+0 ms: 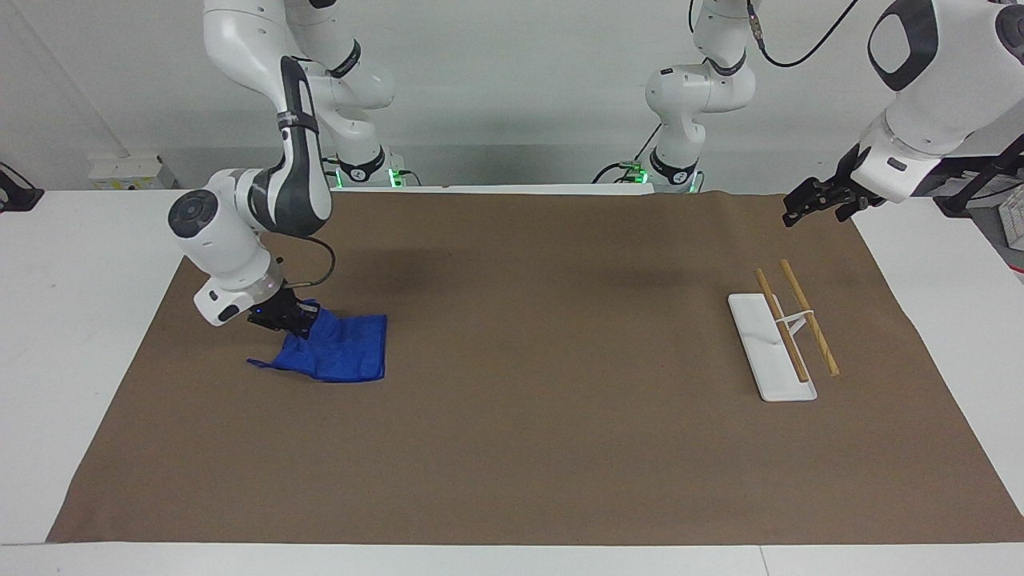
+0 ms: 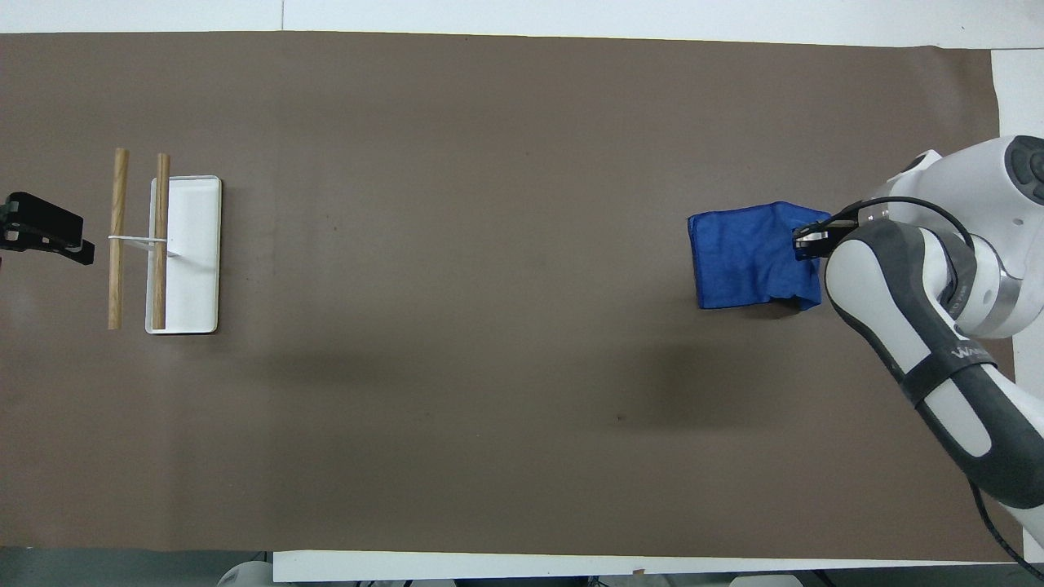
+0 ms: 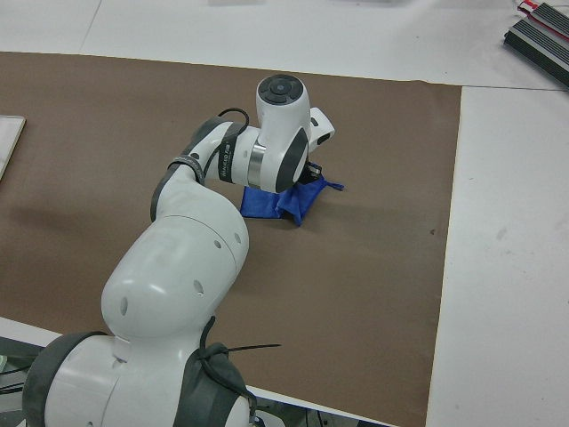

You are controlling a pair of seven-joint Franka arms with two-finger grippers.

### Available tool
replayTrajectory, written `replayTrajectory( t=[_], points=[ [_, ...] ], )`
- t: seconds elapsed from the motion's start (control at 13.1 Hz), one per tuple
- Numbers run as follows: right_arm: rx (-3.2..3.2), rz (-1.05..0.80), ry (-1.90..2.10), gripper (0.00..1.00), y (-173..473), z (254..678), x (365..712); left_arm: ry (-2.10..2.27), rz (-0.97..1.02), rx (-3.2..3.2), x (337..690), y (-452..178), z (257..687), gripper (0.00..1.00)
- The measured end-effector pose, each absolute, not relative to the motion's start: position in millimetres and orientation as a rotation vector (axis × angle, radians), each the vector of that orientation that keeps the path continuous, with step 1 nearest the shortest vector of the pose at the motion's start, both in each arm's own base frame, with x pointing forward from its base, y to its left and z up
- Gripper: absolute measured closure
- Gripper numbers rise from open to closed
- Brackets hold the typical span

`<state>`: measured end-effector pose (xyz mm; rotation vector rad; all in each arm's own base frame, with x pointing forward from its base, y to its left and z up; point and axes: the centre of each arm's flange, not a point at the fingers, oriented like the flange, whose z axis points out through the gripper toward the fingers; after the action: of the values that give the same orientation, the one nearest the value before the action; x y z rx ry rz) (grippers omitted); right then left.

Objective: Right arm passes towel to left arm to hang
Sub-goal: 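Lift the towel with the right gripper while the left gripper opens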

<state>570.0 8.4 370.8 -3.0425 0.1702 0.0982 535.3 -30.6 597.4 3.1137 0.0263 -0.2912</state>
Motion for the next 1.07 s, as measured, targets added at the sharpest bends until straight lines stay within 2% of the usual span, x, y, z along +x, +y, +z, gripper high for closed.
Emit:
replayTrajectory(
  t=[0.38,0.77,1.07],
  points=[
    [-2.992,0.142,0.571,0.94,144,437,566,0.120,-0.297,3.114,535,-27,597,0.00],
    [-2.817,0.148,0.934,0.94,285,478,538,0.908,-0.318,2.742,530,-47,566,0.00],
    [-2.488,0.245,1.051,0.94,347,514,528,1.306,-0.319,2.470,504,-73,523,0.00]
  ],
)
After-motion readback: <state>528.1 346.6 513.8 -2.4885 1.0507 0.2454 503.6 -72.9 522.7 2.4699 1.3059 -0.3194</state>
